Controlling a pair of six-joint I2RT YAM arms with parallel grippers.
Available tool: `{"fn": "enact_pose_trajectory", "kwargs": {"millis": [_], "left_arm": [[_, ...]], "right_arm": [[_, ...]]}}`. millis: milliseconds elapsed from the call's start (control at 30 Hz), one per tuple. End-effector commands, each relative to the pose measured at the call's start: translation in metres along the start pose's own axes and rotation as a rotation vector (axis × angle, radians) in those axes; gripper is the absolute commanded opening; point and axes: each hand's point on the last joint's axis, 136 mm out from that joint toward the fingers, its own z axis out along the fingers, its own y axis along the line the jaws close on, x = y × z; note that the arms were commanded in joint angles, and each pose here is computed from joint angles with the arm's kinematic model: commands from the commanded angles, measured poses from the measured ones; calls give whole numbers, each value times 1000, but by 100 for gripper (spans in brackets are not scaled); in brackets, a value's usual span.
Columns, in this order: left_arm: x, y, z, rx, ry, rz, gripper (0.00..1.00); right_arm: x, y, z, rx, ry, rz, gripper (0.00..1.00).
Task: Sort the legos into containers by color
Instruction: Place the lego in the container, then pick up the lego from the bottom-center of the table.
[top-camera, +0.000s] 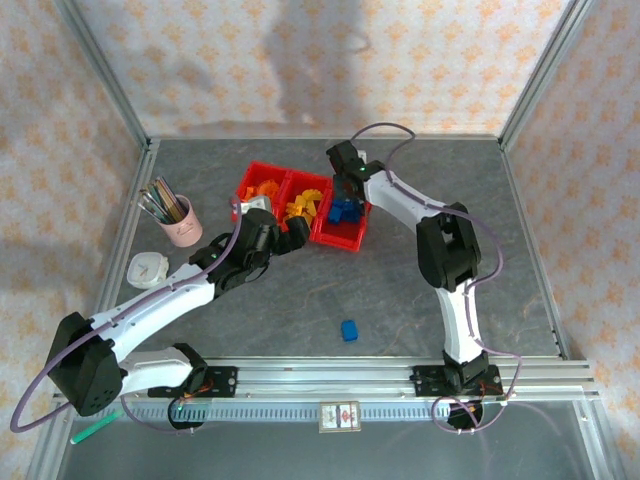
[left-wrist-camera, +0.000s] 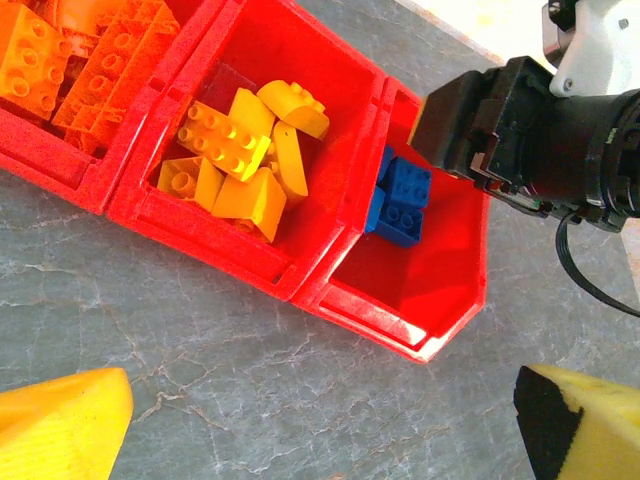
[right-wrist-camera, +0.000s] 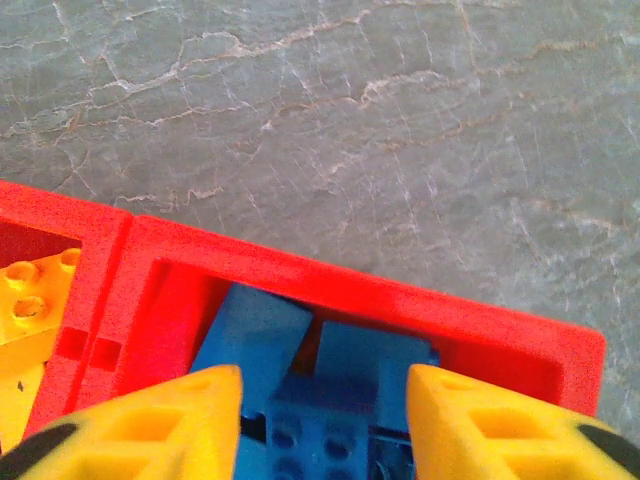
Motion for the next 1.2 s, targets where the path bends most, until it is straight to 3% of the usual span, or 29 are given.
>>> {"fn": "enact_pose_trajectory", "kwargs": {"millis": [0,167,333,667,1167], "left_arm": [[-14,-11,-2,26,-34,5,99],[-16,-12,-5,29,-35,5,99],[-12,-13,-6,45,-17,-1,99],[15,-10,-14,67,46,-15,99],[77,-4,-25,58,122,-41,99]], "right_arm": [[-16,0,-6,12,-26,-7,51],[-26,7,-35,-48,-46,-4,52],[-9,10,-70,-103,-46,-8,56],[95,-6,-115,-142,46,-15,63],[243,-11,-132,-144,215,5,71]]}}
